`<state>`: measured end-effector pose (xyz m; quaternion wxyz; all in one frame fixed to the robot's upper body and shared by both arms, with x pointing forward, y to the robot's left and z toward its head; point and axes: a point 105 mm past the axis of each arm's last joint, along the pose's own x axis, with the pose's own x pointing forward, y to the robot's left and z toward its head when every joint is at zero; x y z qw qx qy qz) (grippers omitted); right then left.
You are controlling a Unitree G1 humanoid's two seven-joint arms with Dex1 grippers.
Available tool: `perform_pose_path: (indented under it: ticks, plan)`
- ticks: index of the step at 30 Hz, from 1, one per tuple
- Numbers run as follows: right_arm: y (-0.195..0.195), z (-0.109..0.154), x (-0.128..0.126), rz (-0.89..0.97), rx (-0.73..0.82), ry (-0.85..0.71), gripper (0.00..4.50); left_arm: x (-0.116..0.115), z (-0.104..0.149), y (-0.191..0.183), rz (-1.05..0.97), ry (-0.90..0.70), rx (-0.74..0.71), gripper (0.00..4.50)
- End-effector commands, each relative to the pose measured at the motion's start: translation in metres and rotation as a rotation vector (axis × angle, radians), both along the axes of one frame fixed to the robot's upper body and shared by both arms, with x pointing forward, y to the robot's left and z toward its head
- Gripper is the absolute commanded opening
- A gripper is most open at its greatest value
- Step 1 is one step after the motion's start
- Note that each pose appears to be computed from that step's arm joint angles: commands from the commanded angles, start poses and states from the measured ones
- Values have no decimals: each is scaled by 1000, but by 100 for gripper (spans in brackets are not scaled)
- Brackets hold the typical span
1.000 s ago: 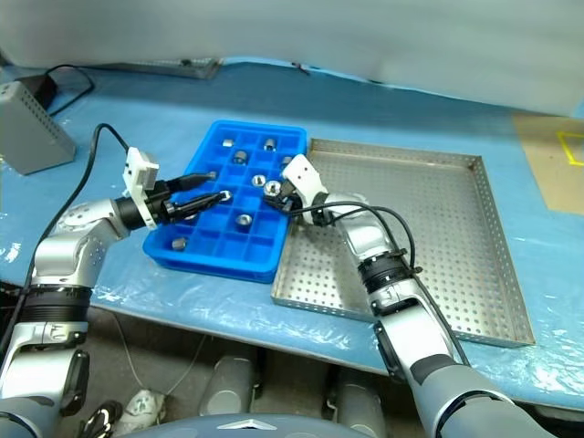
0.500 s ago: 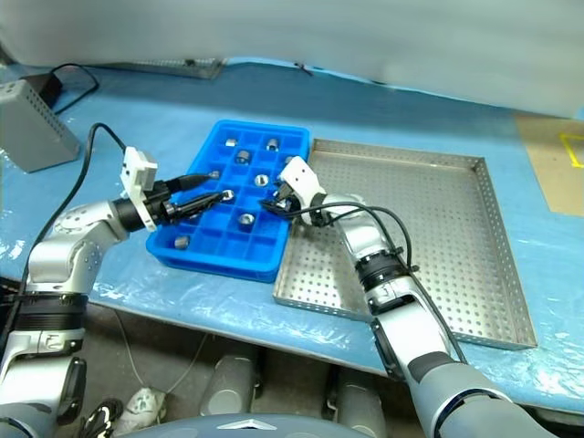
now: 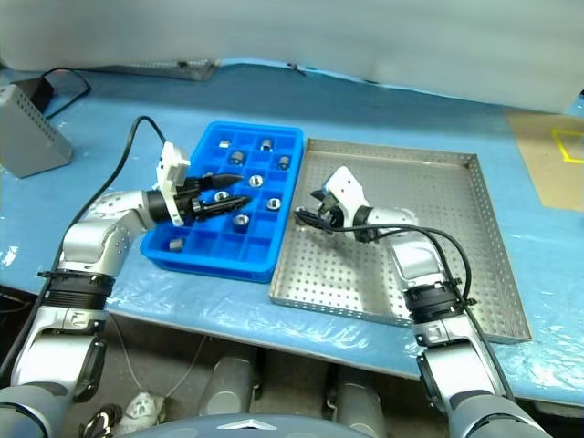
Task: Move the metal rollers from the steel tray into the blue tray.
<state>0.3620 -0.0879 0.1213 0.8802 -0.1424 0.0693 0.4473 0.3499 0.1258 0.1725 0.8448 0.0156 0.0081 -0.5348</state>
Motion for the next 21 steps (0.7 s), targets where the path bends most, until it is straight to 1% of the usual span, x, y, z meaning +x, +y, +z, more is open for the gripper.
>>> perform_pose_path:
  ticks: [1, 4, 11, 14, 20, 21]
  plan:
    - [8, 1, -5, 18, 28, -6, 297, 2, 10, -4, -24, -43, -4, 344]
    - [13, -15, -1, 2, 9, 10, 297, 2, 11, -6, -32, -44, -4, 344]
    - [11, -45, 13, -54, -38, 37, 297, -2, 10, -6, -38, -44, 5, 344]
    - [9, -50, 19, -78, -34, 44, 297, -2, 10, -6, -37, -42, 6, 344]
    - [10, -56, 22, -83, -31, 47, 297, -3, 10, -7, -36, -41, 8, 344]
    - [11, -54, 21, -75, -17, 42, 280, -4, 9, -7, -36, -40, 8, 344]
